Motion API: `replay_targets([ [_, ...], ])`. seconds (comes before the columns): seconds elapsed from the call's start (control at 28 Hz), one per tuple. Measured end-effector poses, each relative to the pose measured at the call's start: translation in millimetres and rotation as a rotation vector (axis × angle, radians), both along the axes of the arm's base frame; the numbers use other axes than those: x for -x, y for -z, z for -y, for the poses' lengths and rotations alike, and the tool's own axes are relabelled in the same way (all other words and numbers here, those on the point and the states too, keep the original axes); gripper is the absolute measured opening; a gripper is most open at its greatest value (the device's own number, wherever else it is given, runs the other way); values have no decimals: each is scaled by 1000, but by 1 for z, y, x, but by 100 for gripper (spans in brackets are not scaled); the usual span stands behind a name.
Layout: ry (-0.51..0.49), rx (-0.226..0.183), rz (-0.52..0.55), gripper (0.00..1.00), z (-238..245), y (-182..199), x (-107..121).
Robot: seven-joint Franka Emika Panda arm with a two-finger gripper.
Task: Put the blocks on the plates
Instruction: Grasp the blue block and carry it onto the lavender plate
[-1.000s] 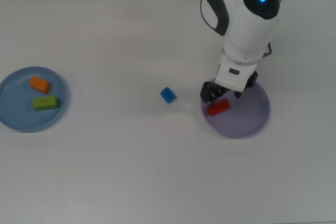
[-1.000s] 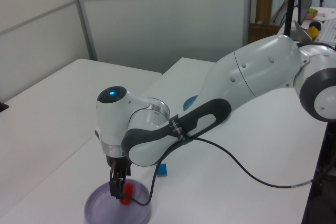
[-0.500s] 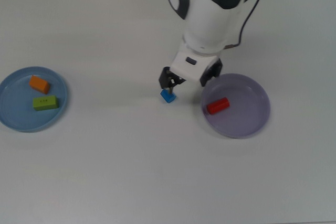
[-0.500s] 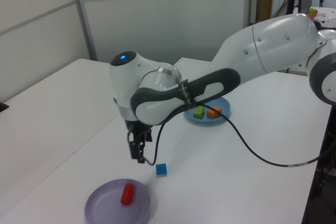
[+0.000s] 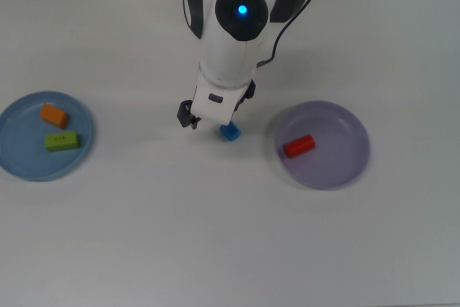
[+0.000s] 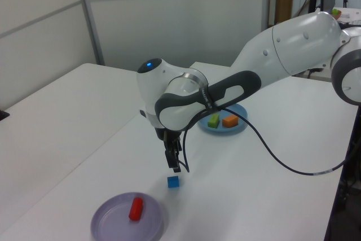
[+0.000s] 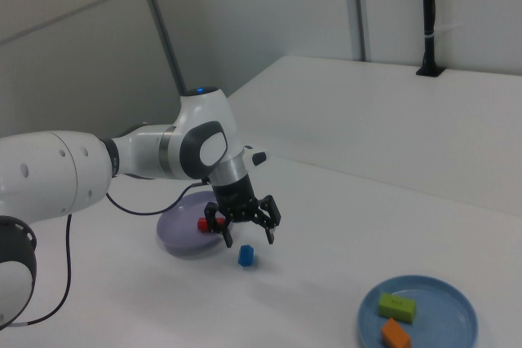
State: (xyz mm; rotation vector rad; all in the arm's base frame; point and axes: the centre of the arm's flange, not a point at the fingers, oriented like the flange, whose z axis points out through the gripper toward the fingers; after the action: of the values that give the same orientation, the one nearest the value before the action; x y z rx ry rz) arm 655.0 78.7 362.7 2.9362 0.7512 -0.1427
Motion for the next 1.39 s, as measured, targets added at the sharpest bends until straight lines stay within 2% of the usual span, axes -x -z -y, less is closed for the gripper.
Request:
replay_targets([
  [0.43,-57,-11,-12,100,-20,23,8],
  [0.46,-60,-13,-8,98,-22,25,7],
  [0.5,-65,-16,-2,89,-25,29,6],
  [0.54,-67,-18,1,89,-26,31,5],
  [0.57,-69,-19,5,81,-27,34,4],
  [0.64,-71,-22,9,75,-28,40,3],
  [1.0,-75,-28,4,74,-30,62,0],
  [1.07,-76,-28,7,63,-30,61,0],
  [1.11,-76,-29,9,63,-31,60,-1],
  [1.14,-76,-29,10,55,-31,60,-1],
  [1.29,-76,-30,21,38,-32,54,-3],
  [1.39,-75,-31,30,38,-32,50,-5],
])
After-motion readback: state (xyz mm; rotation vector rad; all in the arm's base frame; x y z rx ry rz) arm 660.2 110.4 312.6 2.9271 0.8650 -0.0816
